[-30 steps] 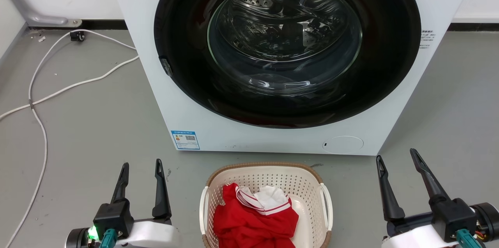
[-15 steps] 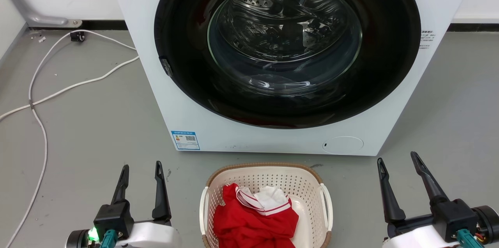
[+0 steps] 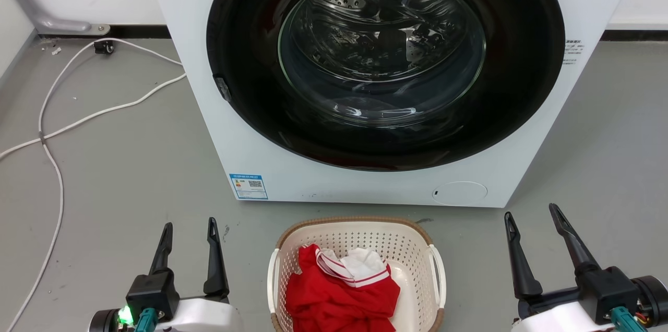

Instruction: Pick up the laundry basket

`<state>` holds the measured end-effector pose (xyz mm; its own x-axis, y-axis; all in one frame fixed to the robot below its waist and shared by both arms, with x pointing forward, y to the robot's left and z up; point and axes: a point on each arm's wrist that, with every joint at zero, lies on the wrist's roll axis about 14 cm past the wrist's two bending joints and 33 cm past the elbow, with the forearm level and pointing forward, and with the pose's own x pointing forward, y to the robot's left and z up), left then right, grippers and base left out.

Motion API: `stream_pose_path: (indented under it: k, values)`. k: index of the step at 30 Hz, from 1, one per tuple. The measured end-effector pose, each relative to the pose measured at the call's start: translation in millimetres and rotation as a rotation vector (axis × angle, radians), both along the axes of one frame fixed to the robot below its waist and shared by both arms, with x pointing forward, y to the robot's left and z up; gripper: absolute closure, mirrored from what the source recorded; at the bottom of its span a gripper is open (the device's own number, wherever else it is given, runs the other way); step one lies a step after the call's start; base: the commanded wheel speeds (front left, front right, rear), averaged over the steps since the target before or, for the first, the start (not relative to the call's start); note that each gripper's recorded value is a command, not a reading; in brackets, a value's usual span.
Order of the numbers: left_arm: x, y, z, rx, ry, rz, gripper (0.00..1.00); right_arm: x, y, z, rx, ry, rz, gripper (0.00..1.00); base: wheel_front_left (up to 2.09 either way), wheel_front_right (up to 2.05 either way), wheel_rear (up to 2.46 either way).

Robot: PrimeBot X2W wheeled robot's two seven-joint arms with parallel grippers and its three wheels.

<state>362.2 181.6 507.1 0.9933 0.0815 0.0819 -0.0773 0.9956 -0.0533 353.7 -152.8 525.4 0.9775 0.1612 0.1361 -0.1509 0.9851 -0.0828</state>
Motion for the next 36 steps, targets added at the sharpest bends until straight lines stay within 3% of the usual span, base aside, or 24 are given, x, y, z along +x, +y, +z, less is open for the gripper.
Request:
stream_pose_path:
  k: [14,24,36]
  values:
    - [17.4,-9.5,-34.8,-0.011,0.107,-0.043,0.00,15.8,5.3,-25.0,-0.022,0.076,0.017,0.00,0.00,0.00,0.00]
    - [42.0,-24.9,-88.9,0.002,0.275,-0.133,0.00,38.0,13.9,-84.7,-0.088,0.254,0.055,0.00,0.00,0.00,0.00]
    - [53.0,-32.9,-178.9,0.032,0.580,-0.244,0.00,63.5,21.5,-166.9,-0.187,0.502,0.120,0.00,0.00,0.00,0.00]
